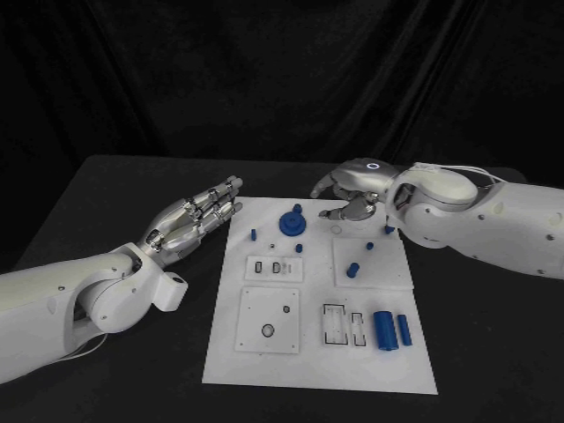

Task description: Assemble the parts on the task board

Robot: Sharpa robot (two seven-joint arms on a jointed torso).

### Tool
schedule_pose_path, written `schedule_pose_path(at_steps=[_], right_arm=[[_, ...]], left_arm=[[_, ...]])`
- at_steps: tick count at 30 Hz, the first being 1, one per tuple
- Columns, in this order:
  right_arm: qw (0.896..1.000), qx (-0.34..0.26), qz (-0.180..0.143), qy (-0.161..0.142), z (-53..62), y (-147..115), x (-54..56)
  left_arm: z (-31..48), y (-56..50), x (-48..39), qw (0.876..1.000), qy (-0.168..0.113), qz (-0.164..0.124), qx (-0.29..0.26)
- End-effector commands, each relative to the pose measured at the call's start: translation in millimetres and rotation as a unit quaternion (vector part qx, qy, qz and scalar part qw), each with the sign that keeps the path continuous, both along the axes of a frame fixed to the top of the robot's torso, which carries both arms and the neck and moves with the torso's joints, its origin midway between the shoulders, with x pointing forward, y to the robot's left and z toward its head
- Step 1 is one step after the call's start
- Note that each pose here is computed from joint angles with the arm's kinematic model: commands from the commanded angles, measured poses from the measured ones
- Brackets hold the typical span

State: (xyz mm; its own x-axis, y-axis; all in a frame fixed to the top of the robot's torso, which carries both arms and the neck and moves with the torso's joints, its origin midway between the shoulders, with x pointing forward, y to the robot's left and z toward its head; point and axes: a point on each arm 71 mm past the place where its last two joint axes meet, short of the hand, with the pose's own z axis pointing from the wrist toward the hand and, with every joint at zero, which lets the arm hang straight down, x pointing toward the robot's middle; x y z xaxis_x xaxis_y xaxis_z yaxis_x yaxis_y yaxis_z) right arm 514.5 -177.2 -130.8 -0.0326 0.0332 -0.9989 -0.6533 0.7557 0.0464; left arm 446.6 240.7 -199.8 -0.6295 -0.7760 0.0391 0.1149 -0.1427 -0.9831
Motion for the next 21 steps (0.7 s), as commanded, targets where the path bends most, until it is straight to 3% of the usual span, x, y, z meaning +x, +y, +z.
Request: schedule_pose_path(at_steps=[1,9,21], right_arm=[[0.999,0.018,-0.020,-0.022,10.4,-16,-6.3],[0.998,0.018,-0.059,-0.016,12.5,-57,-20.1],[0.996,0.015,-0.092,-0.012,-14.0,-103,-35.4]], left_arm=[[1.8,-1.2,-0.8,1.000,-0.004,-0.006,-0.004],[1.6,-2.5,-0.7,1.000,-0.003,-0.008,-0.005],[0.8,-6.8,0.4,1.000,-0.002,-0.013,-0.005]])
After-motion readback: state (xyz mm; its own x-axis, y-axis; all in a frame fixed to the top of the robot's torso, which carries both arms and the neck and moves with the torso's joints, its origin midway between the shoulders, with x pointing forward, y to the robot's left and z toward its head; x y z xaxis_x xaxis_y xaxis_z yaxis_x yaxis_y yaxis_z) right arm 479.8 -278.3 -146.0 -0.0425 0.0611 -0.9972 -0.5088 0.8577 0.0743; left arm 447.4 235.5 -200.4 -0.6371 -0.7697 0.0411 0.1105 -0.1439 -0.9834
